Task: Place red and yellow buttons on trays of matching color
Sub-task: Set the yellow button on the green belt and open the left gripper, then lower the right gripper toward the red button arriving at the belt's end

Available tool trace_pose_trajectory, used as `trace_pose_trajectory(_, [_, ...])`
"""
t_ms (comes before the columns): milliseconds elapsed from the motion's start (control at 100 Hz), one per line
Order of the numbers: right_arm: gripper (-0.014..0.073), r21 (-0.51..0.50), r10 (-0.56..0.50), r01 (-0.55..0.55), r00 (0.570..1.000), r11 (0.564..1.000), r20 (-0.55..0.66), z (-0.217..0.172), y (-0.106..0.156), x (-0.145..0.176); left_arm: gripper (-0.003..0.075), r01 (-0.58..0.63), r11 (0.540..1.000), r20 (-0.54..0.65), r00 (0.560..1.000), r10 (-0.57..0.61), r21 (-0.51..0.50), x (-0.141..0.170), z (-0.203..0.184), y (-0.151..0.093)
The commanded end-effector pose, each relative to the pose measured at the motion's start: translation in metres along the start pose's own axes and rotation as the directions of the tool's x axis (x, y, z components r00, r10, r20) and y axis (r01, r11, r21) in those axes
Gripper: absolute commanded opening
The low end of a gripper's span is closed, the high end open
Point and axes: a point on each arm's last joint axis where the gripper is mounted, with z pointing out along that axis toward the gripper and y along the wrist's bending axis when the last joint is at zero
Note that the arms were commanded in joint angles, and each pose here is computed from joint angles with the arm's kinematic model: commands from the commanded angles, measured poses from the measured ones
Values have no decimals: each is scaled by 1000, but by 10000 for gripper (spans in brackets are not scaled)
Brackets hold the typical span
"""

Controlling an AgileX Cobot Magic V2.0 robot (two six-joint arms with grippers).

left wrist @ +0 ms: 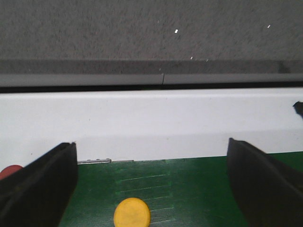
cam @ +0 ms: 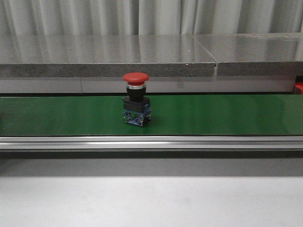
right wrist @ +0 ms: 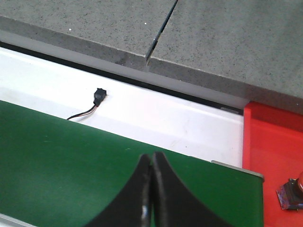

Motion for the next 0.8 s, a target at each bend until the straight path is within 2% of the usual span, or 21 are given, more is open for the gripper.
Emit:
trace_pose_trajectory(0, [-67, 31, -7, 4, 995, 1000, 98, -8, -2, -15, 629, -2, 1000, 179, 984, -1, 20, -7, -35, -6])
trace_pose_trajectory(160, [-67, 31, -7, 4, 995, 1000, 98, -8, -2, -15, 629, -5, 1000, 260, 966, 0, 20, 22, -71, -7])
trace_pose_trajectory(390, [-67, 31, -7, 4, 995, 1000, 98, -8, -2, -15, 627, -9, 1000, 288, 957, 3, 20, 80, -100, -5])
trace_pose_trajectory(480, [-67, 31, -7, 4, 995, 1000, 98, -8, -2, -15, 599, -10, 1000, 297, 955, 3, 21, 100, -107, -5])
trace_pose_trajectory(620, [-67, 31, -7, 4, 995, 1000, 98, -8, -2, -15, 477, -11, 1000, 317, 948, 3, 24, 122, -114, -4])
trace_pose_trajectory(740, [-67, 31, -7, 4, 995, 1000, 98, -8, -2, -15, 291, -10, 1000, 335, 942, 1, 25, 130, -119, -4])
trace_pose_trajectory(790, [-67, 31, -7, 4, 995, 1000, 98, -8, -2, -15, 189, -11, 1000, 335, 942, 2, 25, 131, -120, -4])
